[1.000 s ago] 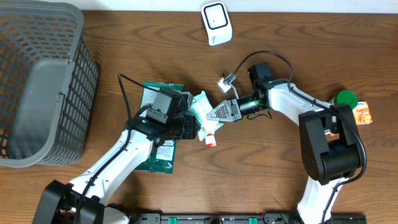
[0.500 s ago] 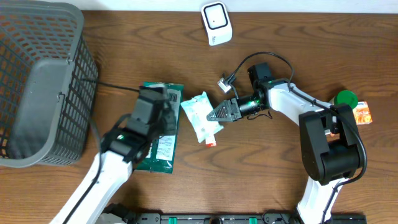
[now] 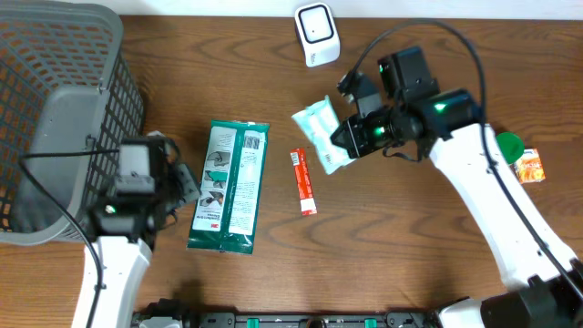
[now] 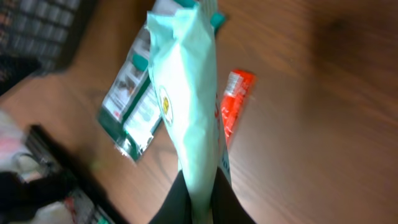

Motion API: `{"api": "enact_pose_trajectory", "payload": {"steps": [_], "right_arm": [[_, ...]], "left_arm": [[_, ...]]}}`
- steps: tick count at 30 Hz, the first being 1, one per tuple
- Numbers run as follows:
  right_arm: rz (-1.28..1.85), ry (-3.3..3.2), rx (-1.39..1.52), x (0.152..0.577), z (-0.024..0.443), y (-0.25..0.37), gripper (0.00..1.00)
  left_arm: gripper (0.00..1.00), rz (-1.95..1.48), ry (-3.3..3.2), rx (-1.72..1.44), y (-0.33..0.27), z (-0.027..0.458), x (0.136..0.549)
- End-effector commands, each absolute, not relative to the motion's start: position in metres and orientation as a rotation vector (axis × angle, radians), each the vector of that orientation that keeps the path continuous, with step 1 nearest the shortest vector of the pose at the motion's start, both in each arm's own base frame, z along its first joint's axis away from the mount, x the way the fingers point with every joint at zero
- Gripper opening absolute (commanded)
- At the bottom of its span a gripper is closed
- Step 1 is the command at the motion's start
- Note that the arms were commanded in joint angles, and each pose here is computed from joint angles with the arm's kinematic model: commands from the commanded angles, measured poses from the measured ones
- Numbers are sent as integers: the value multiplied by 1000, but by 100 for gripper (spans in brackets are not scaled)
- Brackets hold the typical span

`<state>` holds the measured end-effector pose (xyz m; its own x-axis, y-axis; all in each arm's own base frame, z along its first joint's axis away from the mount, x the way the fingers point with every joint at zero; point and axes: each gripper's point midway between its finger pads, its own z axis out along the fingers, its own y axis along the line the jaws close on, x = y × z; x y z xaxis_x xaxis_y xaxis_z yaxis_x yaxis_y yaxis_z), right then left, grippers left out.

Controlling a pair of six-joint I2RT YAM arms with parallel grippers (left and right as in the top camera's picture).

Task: Scan the item barcode
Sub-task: 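Lift the wipes packet with the right gripper up to the white scanner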

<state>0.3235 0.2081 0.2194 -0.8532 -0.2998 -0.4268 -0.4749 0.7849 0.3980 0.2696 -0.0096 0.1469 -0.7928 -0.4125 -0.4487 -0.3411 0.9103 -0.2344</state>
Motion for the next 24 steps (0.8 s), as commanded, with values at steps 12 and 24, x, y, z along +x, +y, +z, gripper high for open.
{"api": "enact_pose_trajectory", "payload": {"steps": [12, 24], "right_arm": [[-35, 2354, -890, 342, 283, 210, 1], [-307, 2006, -1166, 388, 296, 250, 1]], "left_arm": [[82, -247, 2644, -548, -9, 152, 295], [84, -239, 2687, -560, -9, 140, 296]]}}
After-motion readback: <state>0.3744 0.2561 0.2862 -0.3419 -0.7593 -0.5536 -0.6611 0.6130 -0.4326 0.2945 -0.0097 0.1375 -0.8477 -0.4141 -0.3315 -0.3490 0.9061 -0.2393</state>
